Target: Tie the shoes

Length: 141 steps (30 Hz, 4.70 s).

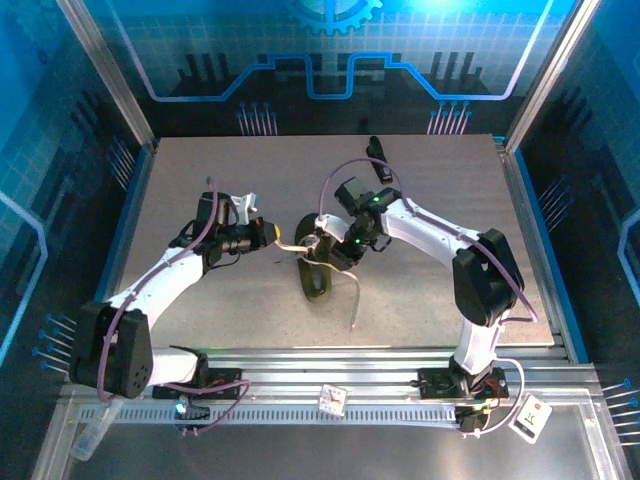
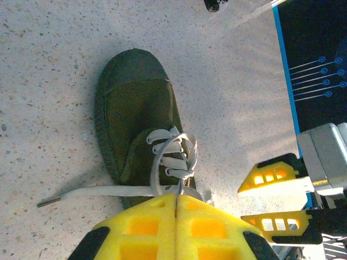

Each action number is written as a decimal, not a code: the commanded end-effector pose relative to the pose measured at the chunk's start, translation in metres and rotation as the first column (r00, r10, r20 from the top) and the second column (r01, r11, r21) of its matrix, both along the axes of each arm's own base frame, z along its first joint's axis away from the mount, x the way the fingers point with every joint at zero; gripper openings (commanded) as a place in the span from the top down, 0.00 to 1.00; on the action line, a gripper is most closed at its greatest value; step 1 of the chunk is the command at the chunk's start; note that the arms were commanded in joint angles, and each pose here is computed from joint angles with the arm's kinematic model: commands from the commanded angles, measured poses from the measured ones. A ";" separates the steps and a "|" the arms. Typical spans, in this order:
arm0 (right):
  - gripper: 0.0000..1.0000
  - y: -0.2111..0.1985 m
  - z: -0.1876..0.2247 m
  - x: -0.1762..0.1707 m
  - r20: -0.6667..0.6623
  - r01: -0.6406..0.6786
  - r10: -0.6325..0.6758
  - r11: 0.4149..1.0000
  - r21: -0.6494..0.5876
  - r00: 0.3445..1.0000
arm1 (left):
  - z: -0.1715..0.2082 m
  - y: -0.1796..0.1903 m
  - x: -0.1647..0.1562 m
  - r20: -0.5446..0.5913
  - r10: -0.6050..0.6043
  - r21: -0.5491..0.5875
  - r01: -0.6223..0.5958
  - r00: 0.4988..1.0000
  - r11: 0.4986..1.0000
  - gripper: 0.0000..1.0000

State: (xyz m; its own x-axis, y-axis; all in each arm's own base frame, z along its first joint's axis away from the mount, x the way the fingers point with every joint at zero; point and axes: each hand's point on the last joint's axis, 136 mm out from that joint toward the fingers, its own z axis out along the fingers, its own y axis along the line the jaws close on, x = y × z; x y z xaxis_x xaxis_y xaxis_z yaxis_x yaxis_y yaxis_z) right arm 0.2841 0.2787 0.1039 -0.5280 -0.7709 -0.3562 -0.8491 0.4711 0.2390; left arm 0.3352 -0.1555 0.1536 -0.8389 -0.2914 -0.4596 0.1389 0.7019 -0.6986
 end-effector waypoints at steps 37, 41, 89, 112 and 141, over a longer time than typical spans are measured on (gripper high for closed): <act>0.71 0.061 -0.018 0.075 -0.256 0.169 -0.129 0.976 0.141 0.958 | 0.022 -0.005 0.001 0.057 -0.109 0.043 0.106 0.992 0.993 1.00; 0.85 0.054 -0.016 0.071 -0.237 0.161 -0.126 0.978 0.133 0.963 | 0.024 -0.004 0.004 0.061 -0.113 0.056 0.110 0.992 0.992 1.00; 0.97 0.036 0.003 0.069 0.303 -0.127 0.026 0.939 0.319 0.953 | 0.049 -0.037 -0.006 0.523 -0.680 0.566 0.387 0.514 0.728 0.39; 0.97 0.037 0.000 0.065 0.275 -0.130 0.034 0.932 0.339 0.961 | -0.074 -0.070 -0.003 0.297 -0.901 0.874 0.291 0.317 0.390 0.29; 0.97 0.038 0.004 0.057 0.290 -0.170 0.065 0.918 0.357 0.955 | -0.038 -0.077 0.011 0.411 -0.813 0.775 0.312 0.412 0.550 0.55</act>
